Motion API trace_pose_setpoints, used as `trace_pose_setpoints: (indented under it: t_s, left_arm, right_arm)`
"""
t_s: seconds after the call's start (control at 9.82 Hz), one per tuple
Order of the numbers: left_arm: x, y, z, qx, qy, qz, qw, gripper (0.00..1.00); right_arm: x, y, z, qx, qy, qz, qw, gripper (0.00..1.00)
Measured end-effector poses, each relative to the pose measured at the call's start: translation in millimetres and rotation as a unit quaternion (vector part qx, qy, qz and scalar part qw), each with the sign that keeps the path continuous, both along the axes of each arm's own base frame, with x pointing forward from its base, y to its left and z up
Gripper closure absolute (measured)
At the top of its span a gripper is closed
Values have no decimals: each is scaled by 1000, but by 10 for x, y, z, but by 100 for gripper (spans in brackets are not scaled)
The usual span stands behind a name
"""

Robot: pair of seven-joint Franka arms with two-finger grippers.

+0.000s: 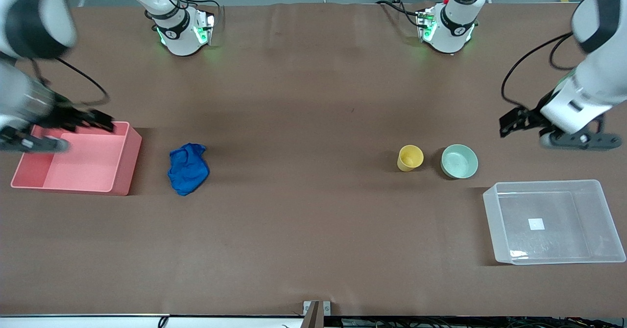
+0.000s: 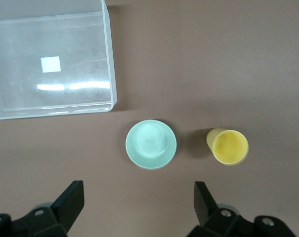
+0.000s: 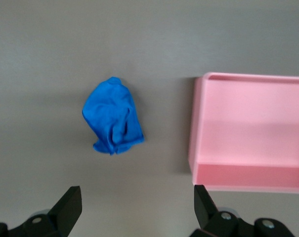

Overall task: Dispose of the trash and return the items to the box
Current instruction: 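Grasp the blue cloth with the right gripper while the left gripper grasps the bowl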

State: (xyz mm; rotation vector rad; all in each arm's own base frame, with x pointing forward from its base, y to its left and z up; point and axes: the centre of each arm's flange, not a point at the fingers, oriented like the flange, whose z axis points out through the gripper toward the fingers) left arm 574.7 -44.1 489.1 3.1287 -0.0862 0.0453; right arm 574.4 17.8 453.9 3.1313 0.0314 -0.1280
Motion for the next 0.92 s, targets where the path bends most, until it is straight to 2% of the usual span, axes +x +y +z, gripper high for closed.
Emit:
trace_pose_setpoints:
  t_s: [0.2, 0.41, 0.61, 0.81, 0.92]
  left_arm:
    - [35, 90, -809, -1, -9, 7, 1000, 2]
    - [136, 90, -1580, -3, -6, 8, 1000, 3]
    - [203, 91, -2265, -4, 1, 9, 1000, 6]
    - [183, 113, -2669, -4, 15, 12, 1000, 8]
    - [157, 131, -2765, -3, 23, 13, 1000, 13]
  right_arm:
    - [-102, 364, -1177, 2, -32, 16, 999, 0]
    - [-253, 500, -2008, 4, -39, 25, 999, 0]
    - [-265, 514, -2469, 4, -41, 27, 999, 0]
    - [-341, 504, -2774, 2, -22, 27, 999, 3]
    - [-364, 501, -2836, 1, -16, 27, 1000, 15]
